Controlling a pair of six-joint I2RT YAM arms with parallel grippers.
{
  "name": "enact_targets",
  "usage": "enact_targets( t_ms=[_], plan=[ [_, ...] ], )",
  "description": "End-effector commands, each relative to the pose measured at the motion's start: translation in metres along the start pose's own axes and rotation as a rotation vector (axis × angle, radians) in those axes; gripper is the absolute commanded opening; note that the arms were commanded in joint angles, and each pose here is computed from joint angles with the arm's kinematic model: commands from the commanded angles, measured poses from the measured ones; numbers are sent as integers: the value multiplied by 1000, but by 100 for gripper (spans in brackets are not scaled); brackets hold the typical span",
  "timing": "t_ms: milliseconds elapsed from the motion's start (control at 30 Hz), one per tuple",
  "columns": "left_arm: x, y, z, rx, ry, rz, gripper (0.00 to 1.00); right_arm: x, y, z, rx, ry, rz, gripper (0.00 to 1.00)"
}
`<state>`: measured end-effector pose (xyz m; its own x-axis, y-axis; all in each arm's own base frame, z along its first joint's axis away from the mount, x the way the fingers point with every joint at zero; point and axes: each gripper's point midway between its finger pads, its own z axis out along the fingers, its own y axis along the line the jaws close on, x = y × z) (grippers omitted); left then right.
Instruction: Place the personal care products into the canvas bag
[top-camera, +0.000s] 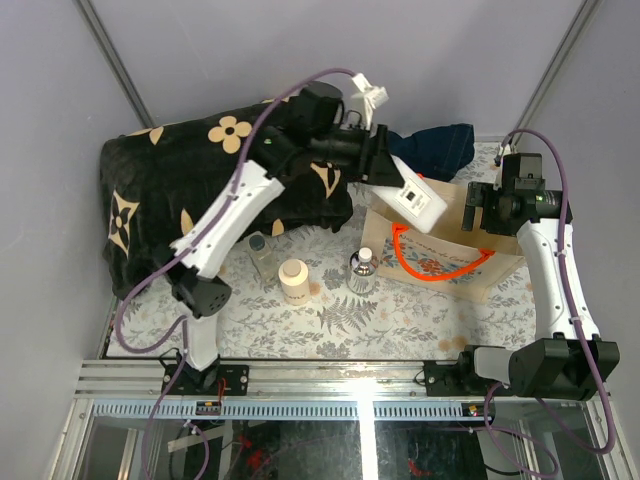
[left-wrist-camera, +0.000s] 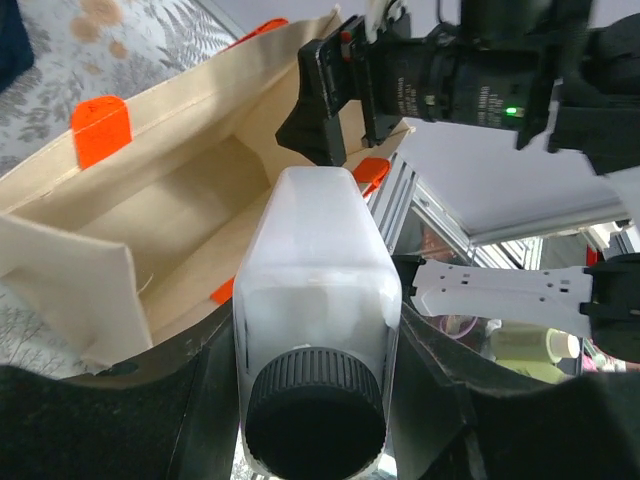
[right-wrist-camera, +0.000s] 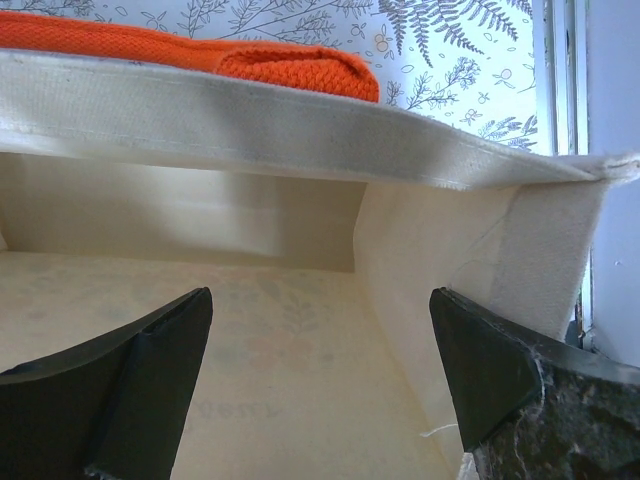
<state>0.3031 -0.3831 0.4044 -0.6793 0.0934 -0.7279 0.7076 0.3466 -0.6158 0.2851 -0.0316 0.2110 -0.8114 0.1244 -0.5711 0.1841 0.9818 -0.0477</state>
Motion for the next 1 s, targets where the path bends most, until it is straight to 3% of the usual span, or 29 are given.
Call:
enact_targets(
  t_ms=[0,200,400,600,767,967],
  plan=[
    [-30,-28,21,122,-95,110,0,2,-5,-3,33,-10,3,97],
    [-31,14,50,8,-108,107,0,7,-6,-3,35,-10,1,97],
    [-31,31,60,-57,-118,105,0,9,-7,-3,40,-9,-5,97],
    [-19,54,62,-226,-80,111,0,10,-7,0,41,-3,-8,97],
    [-6,60,67,-283,-48,104,0,12,-5,3,30,6,-7,97],
    [3,46,85,-235,-30,113,0,16,-3,5,20,11,-4,97]
  ],
)
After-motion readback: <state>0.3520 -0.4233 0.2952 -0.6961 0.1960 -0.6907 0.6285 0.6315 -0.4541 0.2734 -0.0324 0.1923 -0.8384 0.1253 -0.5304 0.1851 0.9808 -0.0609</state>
